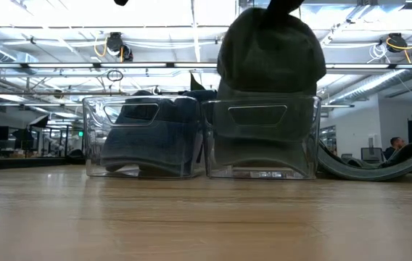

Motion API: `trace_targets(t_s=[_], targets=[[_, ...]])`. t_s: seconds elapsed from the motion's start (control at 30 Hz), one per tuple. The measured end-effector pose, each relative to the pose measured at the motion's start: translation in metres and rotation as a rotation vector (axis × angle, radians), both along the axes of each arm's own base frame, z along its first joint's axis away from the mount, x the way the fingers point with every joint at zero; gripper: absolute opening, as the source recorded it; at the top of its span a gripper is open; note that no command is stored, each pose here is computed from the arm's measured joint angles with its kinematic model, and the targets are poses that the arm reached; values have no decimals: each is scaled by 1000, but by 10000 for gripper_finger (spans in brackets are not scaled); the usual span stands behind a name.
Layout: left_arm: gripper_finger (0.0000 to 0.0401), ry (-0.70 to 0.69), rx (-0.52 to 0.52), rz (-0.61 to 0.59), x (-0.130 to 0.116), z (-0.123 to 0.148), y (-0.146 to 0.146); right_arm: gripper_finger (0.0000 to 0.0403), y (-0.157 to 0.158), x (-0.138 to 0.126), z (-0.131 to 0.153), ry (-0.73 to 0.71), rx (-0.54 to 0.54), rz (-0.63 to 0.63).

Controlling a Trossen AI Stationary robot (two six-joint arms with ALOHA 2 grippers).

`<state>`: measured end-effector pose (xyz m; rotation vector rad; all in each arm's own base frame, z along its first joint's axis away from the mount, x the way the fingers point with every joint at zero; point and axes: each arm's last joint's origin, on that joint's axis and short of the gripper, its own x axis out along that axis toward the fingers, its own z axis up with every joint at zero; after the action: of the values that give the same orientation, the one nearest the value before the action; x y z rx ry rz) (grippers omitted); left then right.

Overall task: Pick & Place hat
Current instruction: Put the bottom gray cap into the right transparent bin

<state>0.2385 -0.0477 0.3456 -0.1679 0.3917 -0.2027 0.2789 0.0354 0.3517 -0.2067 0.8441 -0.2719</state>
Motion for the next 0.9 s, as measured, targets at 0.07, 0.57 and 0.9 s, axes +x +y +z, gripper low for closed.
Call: trace_targets(t_s=[0.07,0.57,0.9], targets=[[132,0,0,0,0,0,0,10,-8,3,-3,3,19,16],[131,29,-12,6,-1,-2,0,10,-53,8,-77,51,96,29],[132,28,-10,5,-1,-2,0,10,-74,0,-118,62,121,4]])
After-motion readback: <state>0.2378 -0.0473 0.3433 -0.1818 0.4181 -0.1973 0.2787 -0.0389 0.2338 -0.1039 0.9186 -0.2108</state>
